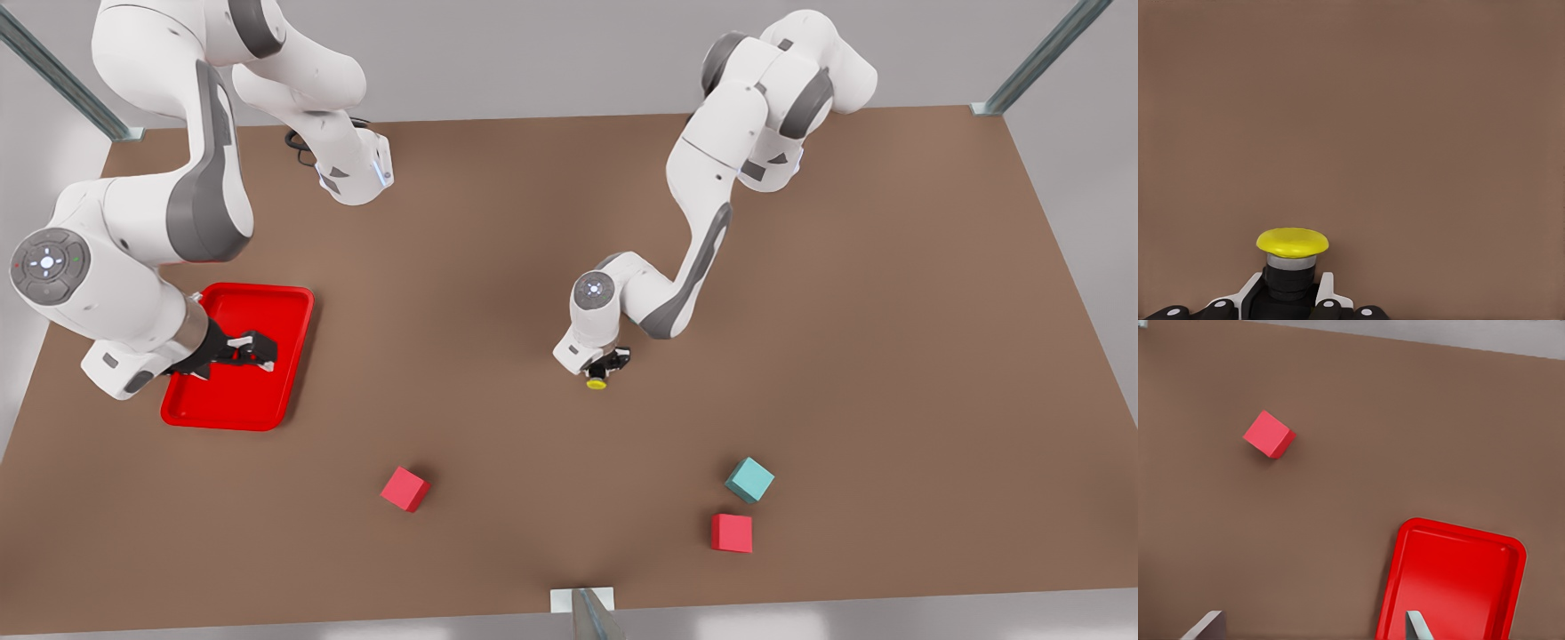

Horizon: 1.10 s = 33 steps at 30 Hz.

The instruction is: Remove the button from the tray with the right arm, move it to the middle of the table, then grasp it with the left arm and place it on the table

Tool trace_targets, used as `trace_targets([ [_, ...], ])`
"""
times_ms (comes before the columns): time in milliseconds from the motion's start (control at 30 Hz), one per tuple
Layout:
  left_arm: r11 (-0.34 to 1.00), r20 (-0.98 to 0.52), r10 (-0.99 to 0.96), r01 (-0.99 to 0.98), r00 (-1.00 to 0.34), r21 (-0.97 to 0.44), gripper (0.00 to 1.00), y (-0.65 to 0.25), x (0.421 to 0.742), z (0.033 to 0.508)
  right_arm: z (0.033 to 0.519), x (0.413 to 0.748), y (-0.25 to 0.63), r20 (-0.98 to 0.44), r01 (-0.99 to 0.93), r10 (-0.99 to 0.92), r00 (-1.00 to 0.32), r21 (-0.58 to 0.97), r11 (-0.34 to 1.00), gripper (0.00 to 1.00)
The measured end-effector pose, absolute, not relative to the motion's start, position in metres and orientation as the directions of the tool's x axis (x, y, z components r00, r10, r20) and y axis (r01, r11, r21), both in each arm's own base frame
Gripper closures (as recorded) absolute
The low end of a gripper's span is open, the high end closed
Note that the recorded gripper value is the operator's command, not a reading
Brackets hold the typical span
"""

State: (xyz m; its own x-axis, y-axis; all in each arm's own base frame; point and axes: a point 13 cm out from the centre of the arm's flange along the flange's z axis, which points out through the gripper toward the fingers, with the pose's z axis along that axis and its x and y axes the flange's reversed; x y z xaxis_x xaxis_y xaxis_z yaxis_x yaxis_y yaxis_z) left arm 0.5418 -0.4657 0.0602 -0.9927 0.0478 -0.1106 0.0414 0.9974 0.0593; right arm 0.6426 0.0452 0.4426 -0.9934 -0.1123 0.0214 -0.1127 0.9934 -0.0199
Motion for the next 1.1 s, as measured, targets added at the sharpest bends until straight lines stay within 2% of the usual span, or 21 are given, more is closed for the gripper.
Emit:
trace_targets([
  [167,0.997,-0.173,-0.038,-0.050,-0.984,0.066,0.56,-0.455,0.575,0.103,0.443,0.643,0.045,0.020,-0.129,-0.129,-0.992,-0.020,0.991,0.00],
  [233,0.978,-0.272,-0.076,-0.125,-0.959,0.167,0.56,-0.438,0.589,0.124,0.443,0.643,0.045,0.019,-0.135,-0.134,-0.991,-0.020,0.991,0.00],
  [400,0.812,-0.445,-0.115,-0.343,-0.888,0.473,0.56,-0.387,0.558,0.124,0.443,0.643,0.043,0.019,-0.143,-0.143,-0.990,-0.021,0.989,0.00],
  [500,0.678,-0.618,-0.119,-0.519,-0.777,0.521,0.56,-0.364,0.547,0.128,0.444,0.644,0.040,0.018,-0.143,-0.143,-0.990,-0.021,0.989,0.00],
  [633,0.559,-0.833,-0.097,-0.723,-0.545,0.407,0.56,-0.340,0.572,0.129,0.444,0.644,0.039,0.018,-0.148,-0.148,-0.989,-0.021,0.989,0.00],
  [733,0.500,-0.921,-0.057,-0.810,-0.385,0.307,0.55,-0.311,0.588,0.114,0.444,0.644,0.038,0.018,-0.151,-0.150,-0.988,-0.021,0.988,0.00],
  [900,0.478,-0.984,-0.039,-0.868,-0.172,0.133,0.55,-0.288,0.598,0.081,0.444,0.644,0.038,0.018,-0.156,-0.156,-0.988,-0.022,0.987,0.00],
  [1100,0.496,-0.988,-0.153,-0.865,-0.008,-0.070,0.54,-0.296,0.595,0.055,0.451,0.647,0.031,0.002,-0.149,-0.149,-0.989,-0.022,0.989,0.00],
])
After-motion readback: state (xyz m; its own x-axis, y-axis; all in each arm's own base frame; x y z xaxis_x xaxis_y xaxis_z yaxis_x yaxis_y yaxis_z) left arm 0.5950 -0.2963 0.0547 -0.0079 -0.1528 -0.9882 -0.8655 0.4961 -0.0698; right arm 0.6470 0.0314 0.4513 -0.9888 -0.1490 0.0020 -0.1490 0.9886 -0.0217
